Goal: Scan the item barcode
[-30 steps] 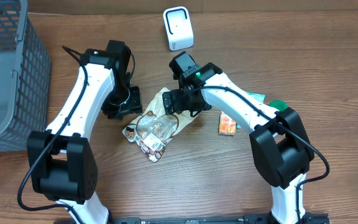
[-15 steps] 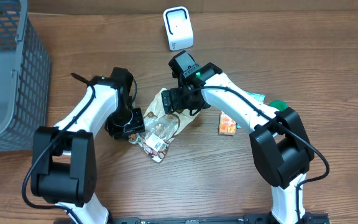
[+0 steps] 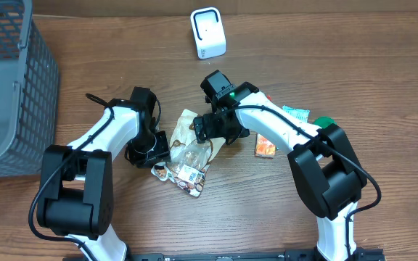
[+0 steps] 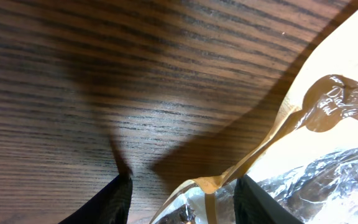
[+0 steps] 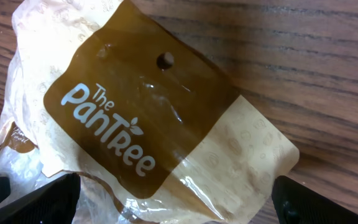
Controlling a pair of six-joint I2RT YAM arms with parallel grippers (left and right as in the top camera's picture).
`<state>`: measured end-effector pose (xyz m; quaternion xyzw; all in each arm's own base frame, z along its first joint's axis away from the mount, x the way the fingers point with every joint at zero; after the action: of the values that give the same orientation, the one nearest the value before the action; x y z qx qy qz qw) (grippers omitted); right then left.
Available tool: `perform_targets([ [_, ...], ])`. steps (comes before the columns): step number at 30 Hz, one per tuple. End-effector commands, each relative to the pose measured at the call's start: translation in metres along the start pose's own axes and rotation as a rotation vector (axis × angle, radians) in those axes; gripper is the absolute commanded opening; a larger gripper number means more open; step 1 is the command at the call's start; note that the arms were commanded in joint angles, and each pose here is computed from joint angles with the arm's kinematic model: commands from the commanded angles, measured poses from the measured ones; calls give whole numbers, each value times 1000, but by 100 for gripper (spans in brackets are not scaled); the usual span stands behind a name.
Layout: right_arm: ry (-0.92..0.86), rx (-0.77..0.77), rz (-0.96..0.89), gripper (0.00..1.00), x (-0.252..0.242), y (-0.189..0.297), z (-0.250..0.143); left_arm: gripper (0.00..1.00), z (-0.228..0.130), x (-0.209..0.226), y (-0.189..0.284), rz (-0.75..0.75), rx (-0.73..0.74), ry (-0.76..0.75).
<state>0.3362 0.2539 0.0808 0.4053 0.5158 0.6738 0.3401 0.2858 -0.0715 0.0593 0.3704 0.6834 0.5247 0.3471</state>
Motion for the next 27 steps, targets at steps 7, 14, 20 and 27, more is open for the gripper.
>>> perform_targets([
  [7,-13,3,48,100,-1,-2,-1,52,2,-4,31,9,58,-17],
  [14,-14,5,48,100,-1,-2,-1,65,-12,-19,64,-67,167,-64],
  [20,-13,3,48,100,-1,-2,-1,100,-17,-22,69,-75,191,-82],
  [27,-65,-65,129,100,3,0,14,83,-16,-28,70,-120,192,-85],
])
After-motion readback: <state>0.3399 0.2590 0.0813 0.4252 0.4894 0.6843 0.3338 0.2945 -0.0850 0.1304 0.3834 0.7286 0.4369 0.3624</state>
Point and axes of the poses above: each gripper's point midway between its finger pads, its own y axis back along the fingers, its own x axis along the line the jaws close on, z = x × y, the point moved 6 cm from there along y, back along the fingers, and after that the axes turned 14 degrees about y, right-handed, at the moved point
